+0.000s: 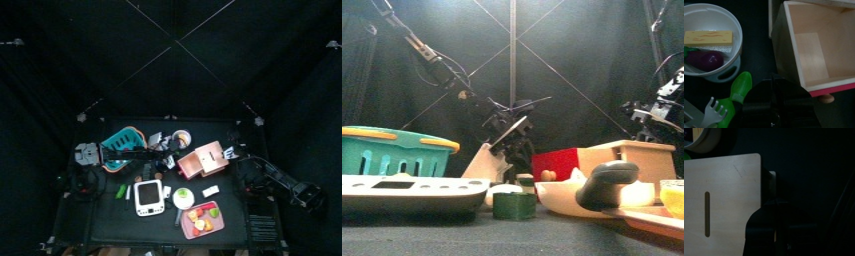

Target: Close drawer

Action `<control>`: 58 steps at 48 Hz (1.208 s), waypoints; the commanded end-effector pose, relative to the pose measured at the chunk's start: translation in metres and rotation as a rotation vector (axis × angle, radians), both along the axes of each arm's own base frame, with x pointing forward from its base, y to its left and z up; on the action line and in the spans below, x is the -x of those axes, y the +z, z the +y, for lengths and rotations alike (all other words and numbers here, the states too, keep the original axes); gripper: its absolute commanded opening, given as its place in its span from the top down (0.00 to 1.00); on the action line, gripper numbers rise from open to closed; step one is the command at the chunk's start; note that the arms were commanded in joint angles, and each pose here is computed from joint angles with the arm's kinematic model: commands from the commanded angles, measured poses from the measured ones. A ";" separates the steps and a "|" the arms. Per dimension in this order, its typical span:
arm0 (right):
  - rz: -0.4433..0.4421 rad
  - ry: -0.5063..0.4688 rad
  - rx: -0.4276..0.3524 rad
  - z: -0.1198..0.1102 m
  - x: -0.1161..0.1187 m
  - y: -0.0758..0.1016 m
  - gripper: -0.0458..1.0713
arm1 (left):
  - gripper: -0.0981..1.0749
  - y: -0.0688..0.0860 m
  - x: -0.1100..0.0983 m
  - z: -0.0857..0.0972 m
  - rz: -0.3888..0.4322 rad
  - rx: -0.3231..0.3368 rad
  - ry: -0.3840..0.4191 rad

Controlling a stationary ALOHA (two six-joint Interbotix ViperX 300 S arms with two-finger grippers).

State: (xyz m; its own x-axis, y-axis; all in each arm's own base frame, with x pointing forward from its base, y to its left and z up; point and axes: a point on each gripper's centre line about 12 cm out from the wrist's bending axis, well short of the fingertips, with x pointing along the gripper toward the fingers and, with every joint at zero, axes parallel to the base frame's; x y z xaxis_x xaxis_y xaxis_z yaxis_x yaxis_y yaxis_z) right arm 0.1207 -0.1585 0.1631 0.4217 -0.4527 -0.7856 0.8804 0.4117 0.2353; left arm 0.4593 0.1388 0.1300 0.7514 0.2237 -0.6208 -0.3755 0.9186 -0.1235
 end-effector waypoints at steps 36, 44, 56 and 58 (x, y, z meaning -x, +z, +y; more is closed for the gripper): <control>-0.013 0.011 0.015 -0.001 -0.004 0.004 0.92 | 0.56 0.031 -0.039 0.009 -0.118 -0.044 -0.019; -0.014 0.011 0.017 -0.001 -0.004 0.004 0.92 | 0.56 0.031 -0.044 0.011 -0.123 -0.047 -0.020; -0.013 0.009 0.015 -0.001 -0.003 0.004 0.92 | 0.56 0.031 -0.049 0.007 -0.128 -0.048 -0.028; -0.013 0.011 0.015 -0.001 -0.004 0.004 0.92 | 0.56 0.032 -0.050 0.006 -0.131 -0.047 -0.031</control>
State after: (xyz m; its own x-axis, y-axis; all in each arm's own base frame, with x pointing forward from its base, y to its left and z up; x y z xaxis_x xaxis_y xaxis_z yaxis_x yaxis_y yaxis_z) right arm 0.1216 -0.1584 0.1631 0.4243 -0.4533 -0.7839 0.8789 0.4143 0.2362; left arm 0.5016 0.1460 0.1428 0.8041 0.2265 -0.5497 -0.3457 0.9303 -0.1225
